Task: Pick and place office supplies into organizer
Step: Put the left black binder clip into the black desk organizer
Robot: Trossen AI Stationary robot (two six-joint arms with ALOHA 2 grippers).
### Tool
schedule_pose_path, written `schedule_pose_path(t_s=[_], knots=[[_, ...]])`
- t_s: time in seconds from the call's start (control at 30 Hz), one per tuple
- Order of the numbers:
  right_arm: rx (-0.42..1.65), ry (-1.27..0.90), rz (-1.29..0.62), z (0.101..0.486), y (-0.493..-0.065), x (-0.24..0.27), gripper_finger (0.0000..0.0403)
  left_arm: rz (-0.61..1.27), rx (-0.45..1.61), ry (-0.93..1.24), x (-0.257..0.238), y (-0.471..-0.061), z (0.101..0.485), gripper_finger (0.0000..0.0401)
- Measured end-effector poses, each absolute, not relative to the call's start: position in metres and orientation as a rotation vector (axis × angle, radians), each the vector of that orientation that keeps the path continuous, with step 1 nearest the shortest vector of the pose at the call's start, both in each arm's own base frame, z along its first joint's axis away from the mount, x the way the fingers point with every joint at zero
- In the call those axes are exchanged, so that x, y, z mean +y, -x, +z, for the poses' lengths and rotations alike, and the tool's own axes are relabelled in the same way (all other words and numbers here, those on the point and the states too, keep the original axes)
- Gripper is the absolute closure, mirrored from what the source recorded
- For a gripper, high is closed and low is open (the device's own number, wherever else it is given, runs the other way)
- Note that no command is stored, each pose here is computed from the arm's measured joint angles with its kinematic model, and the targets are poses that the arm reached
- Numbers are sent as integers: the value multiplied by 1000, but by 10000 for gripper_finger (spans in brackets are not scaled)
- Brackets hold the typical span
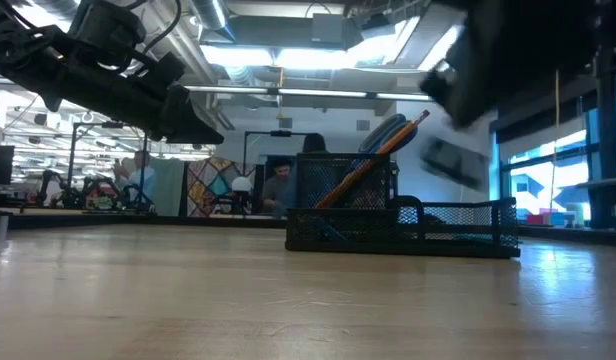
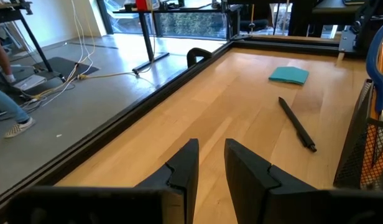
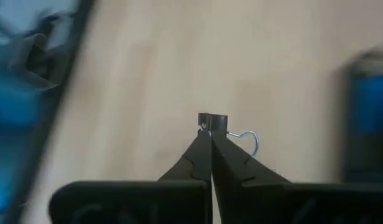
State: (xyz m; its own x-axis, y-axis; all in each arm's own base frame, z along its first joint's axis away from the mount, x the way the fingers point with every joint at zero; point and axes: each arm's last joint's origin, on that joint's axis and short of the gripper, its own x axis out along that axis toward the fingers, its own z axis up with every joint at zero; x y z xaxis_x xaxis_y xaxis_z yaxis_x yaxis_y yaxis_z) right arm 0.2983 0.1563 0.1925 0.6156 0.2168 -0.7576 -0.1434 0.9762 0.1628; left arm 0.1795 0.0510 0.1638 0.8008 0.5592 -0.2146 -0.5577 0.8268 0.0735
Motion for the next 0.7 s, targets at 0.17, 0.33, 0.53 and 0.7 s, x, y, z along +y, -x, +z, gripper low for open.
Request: schedule_pose_path(t_s=[0.17, 0.33, 0.53, 0.7], knots=[[749, 122, -14, 208, -296, 145, 400, 599, 234, -7, 51, -179, 164, 329], [740, 206, -110, 204, -302, 136, 400, 599, 238, -7, 51, -179, 163, 329], [780, 281, -251, 181, -313, 123, 400, 599, 238, -7, 51, -179, 163, 329], [814, 311, -287, 167, -319, 117, 400, 598, 238, -7, 51, -179, 163, 329]])
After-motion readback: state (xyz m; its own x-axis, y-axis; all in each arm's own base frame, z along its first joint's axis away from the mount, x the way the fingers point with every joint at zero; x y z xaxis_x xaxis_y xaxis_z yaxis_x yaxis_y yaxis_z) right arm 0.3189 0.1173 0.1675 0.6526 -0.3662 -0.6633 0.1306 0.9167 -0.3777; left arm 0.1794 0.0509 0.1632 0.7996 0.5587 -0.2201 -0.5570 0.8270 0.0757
